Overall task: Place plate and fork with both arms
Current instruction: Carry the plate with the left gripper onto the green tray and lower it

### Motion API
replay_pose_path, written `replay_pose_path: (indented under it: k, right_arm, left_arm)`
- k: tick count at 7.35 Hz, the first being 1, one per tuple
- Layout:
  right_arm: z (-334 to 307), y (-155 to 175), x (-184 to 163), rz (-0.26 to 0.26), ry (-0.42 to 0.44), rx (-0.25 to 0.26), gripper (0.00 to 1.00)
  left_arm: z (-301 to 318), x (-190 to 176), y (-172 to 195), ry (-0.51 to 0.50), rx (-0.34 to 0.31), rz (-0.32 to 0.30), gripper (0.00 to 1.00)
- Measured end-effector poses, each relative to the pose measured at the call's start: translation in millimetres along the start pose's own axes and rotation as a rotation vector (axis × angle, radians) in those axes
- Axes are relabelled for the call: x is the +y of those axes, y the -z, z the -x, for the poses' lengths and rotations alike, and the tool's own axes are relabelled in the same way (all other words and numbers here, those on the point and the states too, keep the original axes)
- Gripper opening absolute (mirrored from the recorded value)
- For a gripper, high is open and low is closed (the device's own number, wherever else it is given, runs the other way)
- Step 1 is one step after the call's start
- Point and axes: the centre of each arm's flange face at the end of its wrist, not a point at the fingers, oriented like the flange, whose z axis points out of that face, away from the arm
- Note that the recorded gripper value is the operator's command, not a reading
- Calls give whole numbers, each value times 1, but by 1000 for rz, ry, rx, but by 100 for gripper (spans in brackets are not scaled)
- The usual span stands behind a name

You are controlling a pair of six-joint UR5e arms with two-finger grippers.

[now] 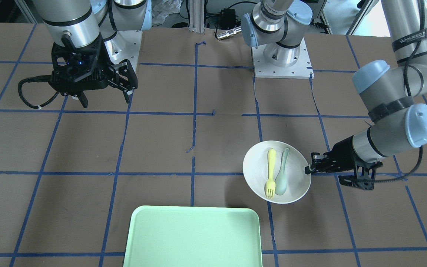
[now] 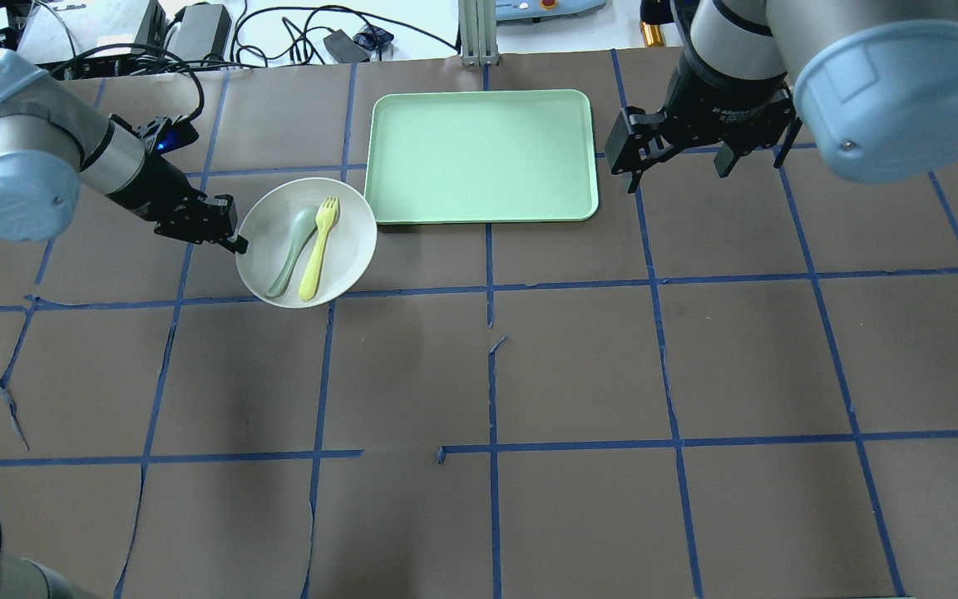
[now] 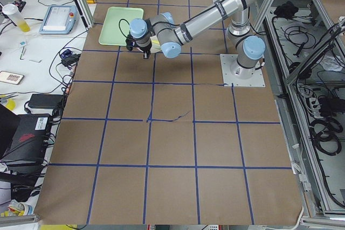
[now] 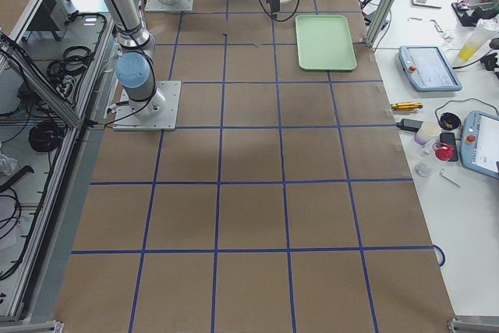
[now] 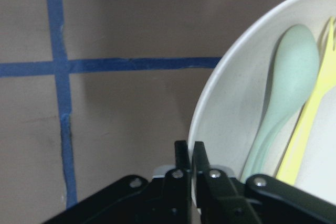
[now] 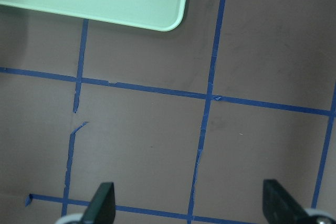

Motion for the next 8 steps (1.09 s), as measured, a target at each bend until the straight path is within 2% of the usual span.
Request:
replay_pose_path:
  k: [2, 4, 6, 8]
  right_arm:
    - [0, 0, 0, 0, 0, 0, 100]
    - [0, 0, 0, 0, 1, -1, 100]
    - [1, 0, 0, 0, 1, -1, 100]
    - [1, 0, 0, 1, 1, -2, 100]
  left_arm:
    - [-44, -64, -11, 10, 5, 18, 0]
    - [-83, -122, -32, 26, 22, -2, 0]
    - [-117, -169, -62, 29, 21, -17, 0]
    - [-139, -199, -88, 29, 17, -26, 0]
